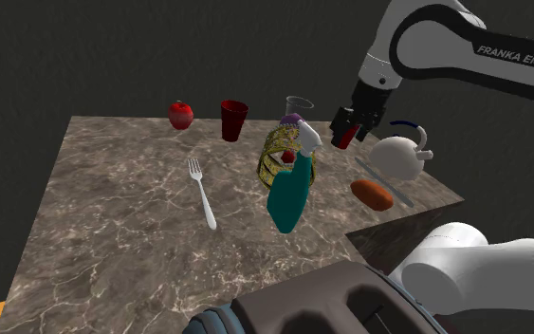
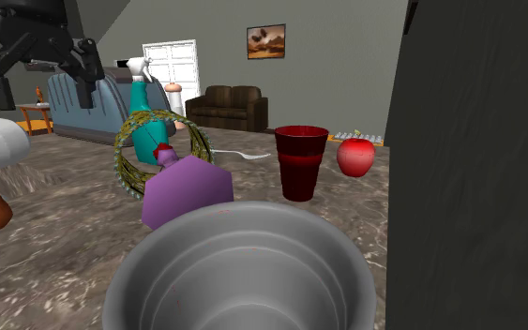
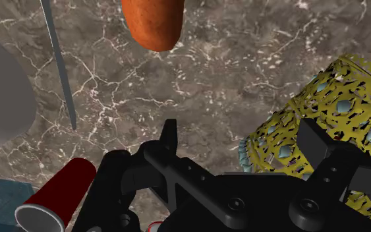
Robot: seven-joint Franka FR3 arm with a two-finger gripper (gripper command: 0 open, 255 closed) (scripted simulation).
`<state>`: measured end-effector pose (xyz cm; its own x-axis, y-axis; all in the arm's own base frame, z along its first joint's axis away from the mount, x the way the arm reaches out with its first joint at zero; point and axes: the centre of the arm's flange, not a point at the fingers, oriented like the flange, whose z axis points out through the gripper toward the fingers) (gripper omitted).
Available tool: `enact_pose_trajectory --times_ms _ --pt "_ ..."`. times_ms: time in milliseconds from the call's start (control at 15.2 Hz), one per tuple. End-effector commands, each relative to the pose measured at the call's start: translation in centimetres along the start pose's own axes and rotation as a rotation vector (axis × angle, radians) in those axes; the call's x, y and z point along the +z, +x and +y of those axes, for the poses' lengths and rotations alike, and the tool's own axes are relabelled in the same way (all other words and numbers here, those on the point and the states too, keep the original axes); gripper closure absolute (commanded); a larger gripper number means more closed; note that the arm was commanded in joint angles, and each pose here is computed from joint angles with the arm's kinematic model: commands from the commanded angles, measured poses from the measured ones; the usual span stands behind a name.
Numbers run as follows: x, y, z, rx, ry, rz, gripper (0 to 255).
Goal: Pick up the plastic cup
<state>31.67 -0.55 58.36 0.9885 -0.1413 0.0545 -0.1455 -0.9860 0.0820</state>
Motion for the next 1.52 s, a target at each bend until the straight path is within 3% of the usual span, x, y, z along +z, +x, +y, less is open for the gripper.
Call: enact_pose_trajectory --times_ms 0,1452 --pt "0.0 0.0 0.0 0.0 0.0 0.0 0" --pt "4.4 28.3 4.9 -0.016 -0.077 -0.016 0"
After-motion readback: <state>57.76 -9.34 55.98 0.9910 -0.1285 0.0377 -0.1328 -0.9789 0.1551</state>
